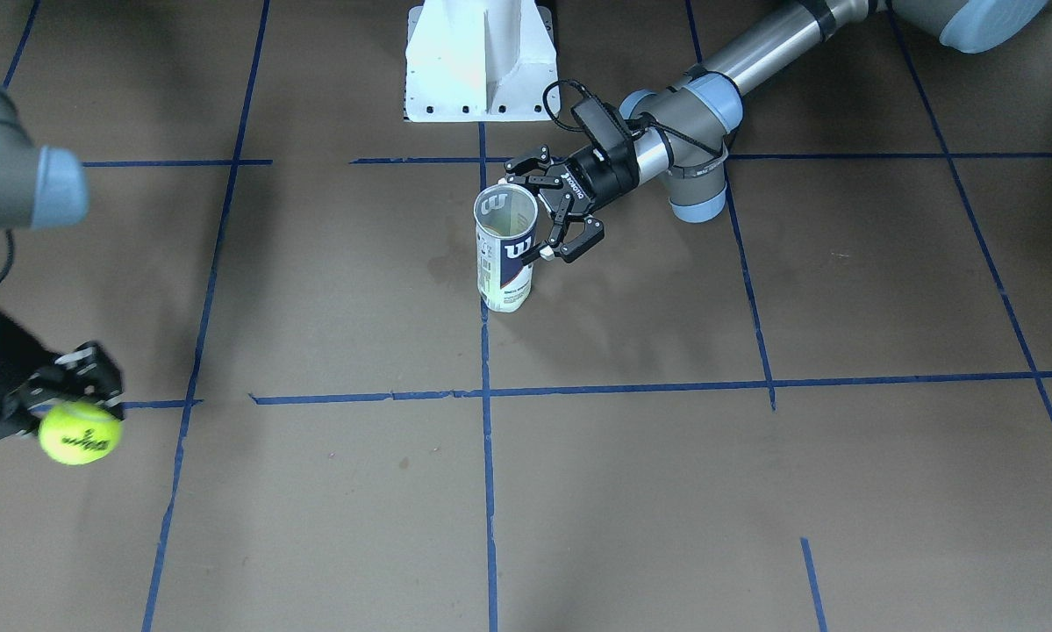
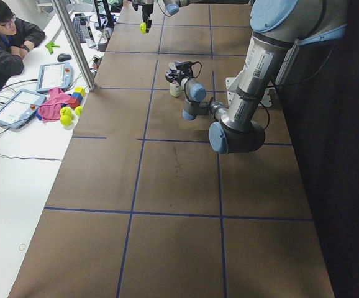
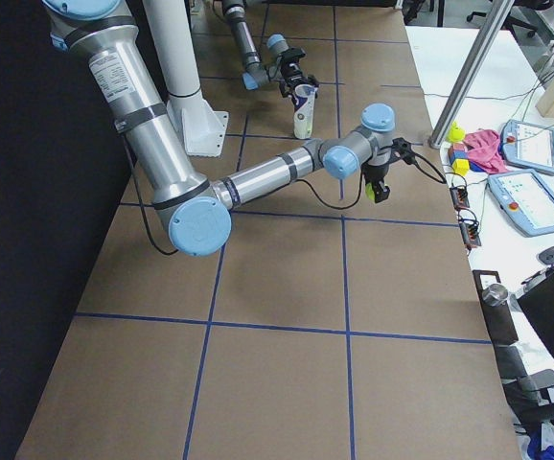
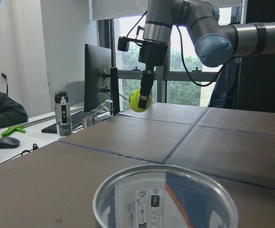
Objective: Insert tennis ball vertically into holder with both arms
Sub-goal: 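Carry the second ball with the right gripper over the can's opening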
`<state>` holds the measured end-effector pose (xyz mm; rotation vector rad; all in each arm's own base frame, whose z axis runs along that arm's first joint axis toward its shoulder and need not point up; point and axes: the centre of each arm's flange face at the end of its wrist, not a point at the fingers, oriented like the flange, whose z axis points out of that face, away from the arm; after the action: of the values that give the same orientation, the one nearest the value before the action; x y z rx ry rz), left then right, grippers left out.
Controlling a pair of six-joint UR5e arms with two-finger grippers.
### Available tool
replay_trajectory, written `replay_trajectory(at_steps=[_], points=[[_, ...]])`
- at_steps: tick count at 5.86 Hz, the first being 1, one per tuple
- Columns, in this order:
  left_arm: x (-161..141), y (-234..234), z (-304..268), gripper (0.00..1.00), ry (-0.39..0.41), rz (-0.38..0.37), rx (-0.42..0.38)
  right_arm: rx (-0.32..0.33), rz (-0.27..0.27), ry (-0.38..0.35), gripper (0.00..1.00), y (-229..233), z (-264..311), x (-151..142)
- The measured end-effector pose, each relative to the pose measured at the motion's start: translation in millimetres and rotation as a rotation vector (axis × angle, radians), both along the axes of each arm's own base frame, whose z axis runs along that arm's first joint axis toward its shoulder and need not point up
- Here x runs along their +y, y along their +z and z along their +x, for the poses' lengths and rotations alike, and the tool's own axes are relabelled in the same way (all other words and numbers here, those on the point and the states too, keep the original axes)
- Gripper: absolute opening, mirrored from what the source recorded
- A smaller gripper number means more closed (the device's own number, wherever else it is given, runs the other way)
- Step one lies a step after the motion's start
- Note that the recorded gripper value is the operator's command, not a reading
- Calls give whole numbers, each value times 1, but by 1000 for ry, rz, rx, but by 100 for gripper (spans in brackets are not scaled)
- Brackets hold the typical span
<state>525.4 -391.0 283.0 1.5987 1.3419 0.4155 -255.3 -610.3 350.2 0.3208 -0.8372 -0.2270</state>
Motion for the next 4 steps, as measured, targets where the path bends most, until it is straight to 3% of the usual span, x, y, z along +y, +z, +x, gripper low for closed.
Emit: replay_trajectory(at_steps=[2, 4], points=[[0, -3, 1, 99, 2, 0, 4, -48, -90, 45, 2, -129, -56, 92], [0, -5, 1, 99, 2, 0, 6, -86, -180, 147, 2, -230, -142, 168]])
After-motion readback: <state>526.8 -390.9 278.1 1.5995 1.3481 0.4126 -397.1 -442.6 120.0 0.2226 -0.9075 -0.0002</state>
